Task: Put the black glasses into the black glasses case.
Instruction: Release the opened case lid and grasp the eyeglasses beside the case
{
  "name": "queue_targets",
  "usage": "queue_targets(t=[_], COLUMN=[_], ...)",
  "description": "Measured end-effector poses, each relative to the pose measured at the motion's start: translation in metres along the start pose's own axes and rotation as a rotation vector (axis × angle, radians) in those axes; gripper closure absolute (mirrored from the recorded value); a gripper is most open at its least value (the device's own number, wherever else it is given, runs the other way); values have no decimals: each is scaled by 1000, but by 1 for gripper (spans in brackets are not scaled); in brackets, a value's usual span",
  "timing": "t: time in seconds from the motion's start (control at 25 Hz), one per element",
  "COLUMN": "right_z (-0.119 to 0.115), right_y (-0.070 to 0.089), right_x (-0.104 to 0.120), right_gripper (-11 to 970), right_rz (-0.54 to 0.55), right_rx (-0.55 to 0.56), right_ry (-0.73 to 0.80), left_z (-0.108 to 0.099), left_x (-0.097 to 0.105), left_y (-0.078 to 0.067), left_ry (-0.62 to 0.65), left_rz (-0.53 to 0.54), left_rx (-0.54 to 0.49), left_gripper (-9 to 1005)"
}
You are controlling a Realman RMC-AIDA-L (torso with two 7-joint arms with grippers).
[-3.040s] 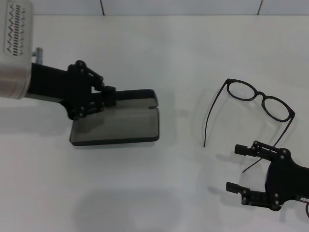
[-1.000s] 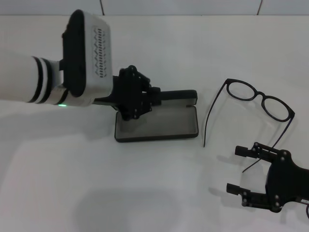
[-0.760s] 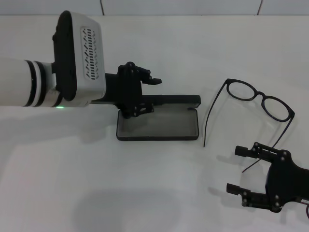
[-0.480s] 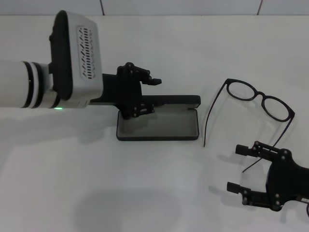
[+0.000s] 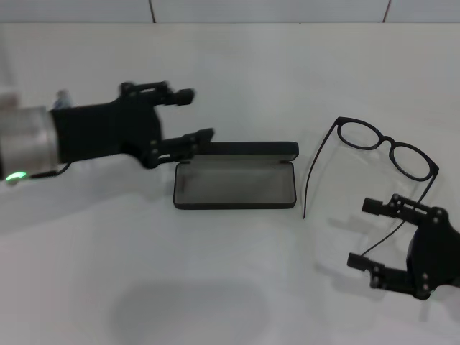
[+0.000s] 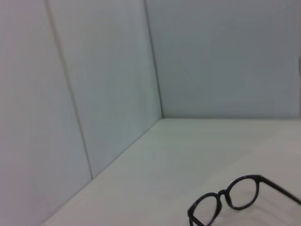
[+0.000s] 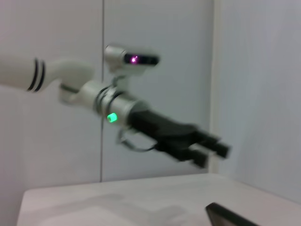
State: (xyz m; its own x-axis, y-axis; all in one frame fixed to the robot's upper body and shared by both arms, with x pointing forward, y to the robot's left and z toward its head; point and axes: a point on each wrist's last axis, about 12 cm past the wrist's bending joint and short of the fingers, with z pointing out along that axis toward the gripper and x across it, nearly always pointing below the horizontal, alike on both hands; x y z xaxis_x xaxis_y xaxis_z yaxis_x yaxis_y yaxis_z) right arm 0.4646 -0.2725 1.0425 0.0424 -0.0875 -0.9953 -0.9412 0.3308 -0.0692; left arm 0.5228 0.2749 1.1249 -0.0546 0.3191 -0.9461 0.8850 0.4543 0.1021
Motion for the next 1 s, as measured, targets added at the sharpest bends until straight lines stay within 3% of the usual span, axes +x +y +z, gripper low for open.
queue_targets(t=[0.16,0.32,0.52,0.72,1.0], right_z=[-2,-6,-13,-10,8], right_y=[-7,-19,-37,-59,-98], right_x=[-5,-12,-24,-44,-95], right_gripper=[178,178,177,178,177], right_rz=[28,50,105,169,194], right_rx=[20,48,73,58,44], right_ry=[-14,-17,20,125,346], left_z=[-27,-50,-66,-66,-59], left_x=[26,55,91,102,105], left_y=[-8,-24,-46,-61,-69], left_ry=[-34,-58,-45,-17,-4], left_rz=[-197,-284,-265,-213,-217], left_rx=[27,53,51,66,104], left_gripper=[364,284,163,110,109])
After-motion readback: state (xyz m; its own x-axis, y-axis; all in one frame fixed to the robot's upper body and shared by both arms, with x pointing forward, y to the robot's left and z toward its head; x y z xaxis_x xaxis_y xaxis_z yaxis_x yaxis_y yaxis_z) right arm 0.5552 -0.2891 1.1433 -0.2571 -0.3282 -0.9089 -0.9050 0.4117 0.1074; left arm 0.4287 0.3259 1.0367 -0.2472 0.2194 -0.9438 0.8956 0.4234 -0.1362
